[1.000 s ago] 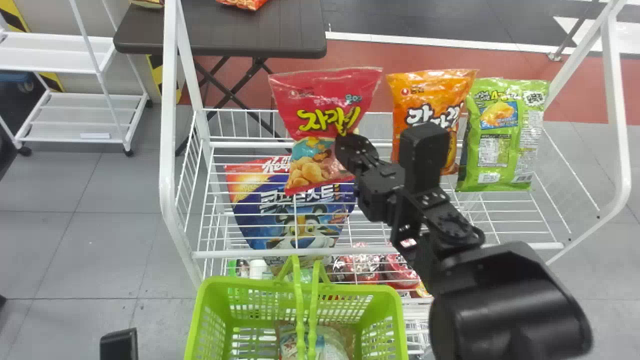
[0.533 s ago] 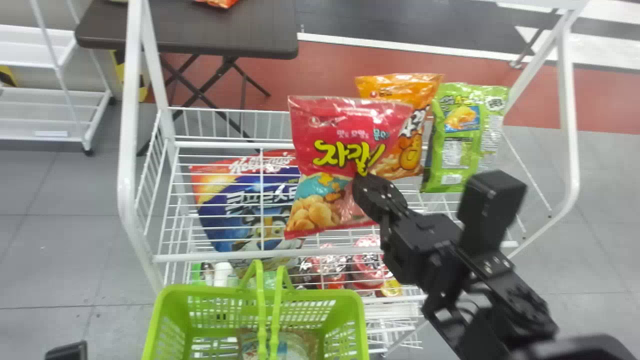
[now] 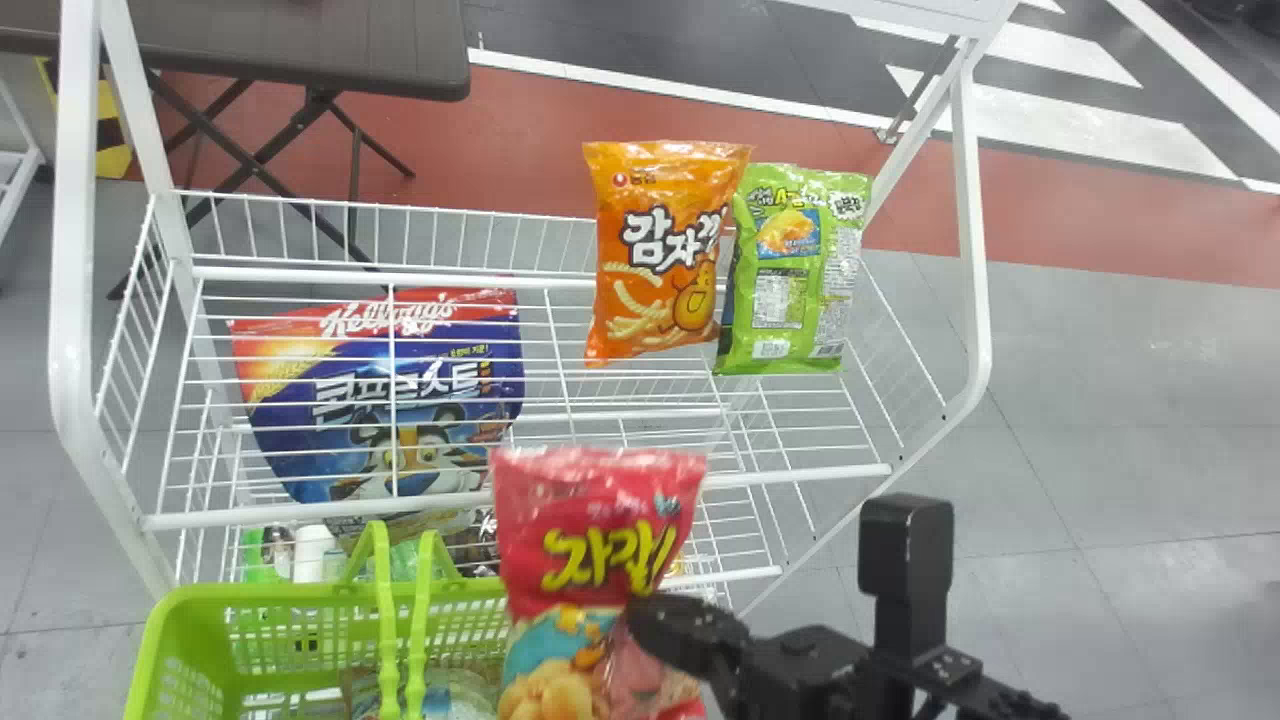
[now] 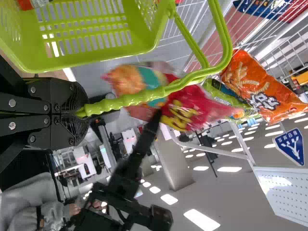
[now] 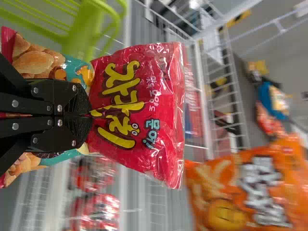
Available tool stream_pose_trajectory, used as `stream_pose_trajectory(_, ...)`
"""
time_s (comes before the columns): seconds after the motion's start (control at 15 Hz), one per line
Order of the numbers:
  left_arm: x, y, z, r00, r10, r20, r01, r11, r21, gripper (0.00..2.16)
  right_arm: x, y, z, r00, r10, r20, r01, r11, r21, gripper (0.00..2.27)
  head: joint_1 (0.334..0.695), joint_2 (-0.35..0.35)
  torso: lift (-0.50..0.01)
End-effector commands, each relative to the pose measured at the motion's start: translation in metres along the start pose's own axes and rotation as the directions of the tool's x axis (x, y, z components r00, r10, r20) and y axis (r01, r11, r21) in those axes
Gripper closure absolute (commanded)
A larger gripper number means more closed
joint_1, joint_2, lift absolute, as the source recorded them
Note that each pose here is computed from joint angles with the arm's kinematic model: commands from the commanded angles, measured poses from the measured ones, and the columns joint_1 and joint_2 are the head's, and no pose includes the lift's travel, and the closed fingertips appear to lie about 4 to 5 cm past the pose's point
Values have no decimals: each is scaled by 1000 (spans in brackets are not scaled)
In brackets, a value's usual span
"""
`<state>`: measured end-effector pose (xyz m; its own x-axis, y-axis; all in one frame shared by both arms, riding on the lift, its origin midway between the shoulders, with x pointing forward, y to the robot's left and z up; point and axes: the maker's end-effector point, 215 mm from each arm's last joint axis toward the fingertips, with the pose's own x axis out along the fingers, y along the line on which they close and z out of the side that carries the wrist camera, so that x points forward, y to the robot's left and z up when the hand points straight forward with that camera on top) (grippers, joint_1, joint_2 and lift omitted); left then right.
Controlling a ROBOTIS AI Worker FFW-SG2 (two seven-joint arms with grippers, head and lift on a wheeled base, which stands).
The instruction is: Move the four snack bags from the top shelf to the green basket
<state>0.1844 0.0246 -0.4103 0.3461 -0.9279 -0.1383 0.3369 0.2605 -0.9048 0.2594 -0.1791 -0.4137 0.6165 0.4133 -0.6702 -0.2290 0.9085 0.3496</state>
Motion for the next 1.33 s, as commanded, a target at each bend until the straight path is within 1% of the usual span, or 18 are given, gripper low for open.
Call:
stream_pose_trajectory(0.0, 3, -1, -1, 1000, -2, 2, 2, 1000, -1, 1160, 7, 2, -25, 998, 32, -55, -29, 999, 43, 2044, 695, -350, 0)
stream_pose_trajectory(0.27, 6, -3, -1, 1000, -6, 3, 6, 1000, -2, 1160, 26, 27, -70, 982, 121, -146, -104, 987, 120, 2044, 695, -350, 0)
stream_pose_trajectory(0.53, 5, -6, -1, 1000, -9, 2, 9, 1000, 3, 1160, 36, 55, -83, 967, 195, -167, -173, 976, 135, 2044, 695, -350, 0)
stream_pose_trajectory(0.73, 4, -9, -2, 1000, -13, 2, 13, 1000, 6, 1160, 40, 56, -92, 963, 192, -187, -168, 976, 136, 2034, 695, -307, 0)
stream_pose_trajectory(0.8, 4, -9, -2, 1000, -13, 2, 13, 1000, 6, 1160, 41, 53, -93, 965, 183, -189, -158, 978, 138, 1757, 695, -299, 0)
stream_pose_trajectory(0.87, 4, -8, -2, 1000, -13, 1, 13, 1000, 5, 1160, 42, 49, -94, 966, 177, -190, -151, 978, 142, 930, 695, -301, 0)
stream_pose_trajectory(0.93, 4, -9, -2, 1000, -13, 2, 13, 1000, 6, 1160, 41, 48, -94, 966, 174, -190, -148, 979, 142, -1, 695, -305, 0)
stream_pose_trajectory(1.07, 6, -8, -3, 1000, -10, -2, 10, 1000, 7, 1156, 43, 44, -87, 970, 167, -175, -145, 980, 133, -1, 695, -318, 0)
stream_pose_trajectory(1.13, 6, -8, -3, 1000, -8, -1, 8, 1000, 7, 1156, 44, 42, -82, 973, 163, -165, -143, 981, 127, 39, 695, -323, 0)
stream_pose_trajectory(1.27, 6, -8, -4, 1000, -8, -2, 8, 1000, 6, 1160, 49, 36, -53, 987, 146, -70, -141, 988, 70, 63, 695, -326, 0)
